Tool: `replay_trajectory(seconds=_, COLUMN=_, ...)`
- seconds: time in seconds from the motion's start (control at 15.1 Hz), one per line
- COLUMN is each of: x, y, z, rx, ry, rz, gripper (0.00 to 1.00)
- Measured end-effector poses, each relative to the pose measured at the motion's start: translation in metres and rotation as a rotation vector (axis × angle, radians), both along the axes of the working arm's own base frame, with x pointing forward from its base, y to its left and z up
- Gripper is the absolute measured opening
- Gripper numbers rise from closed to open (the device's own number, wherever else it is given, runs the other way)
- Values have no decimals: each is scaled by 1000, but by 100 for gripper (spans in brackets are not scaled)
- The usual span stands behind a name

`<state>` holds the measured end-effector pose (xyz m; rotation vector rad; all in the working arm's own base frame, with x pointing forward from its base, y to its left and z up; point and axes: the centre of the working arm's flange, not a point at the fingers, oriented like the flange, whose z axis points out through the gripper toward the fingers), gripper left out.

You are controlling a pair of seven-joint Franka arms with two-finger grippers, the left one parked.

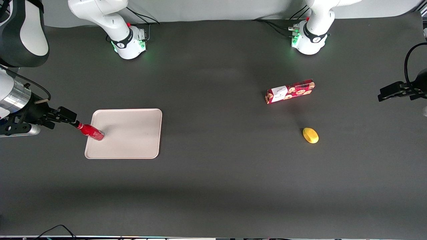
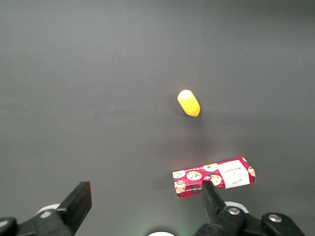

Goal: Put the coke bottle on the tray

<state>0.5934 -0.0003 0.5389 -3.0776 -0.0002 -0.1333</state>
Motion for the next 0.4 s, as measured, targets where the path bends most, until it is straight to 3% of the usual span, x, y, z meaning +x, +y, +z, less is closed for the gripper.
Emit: replay_trajectory(seconds=0.4, x=6, y=-1, z=31, rx=-76, ry=2, rz=13, gripper=100)
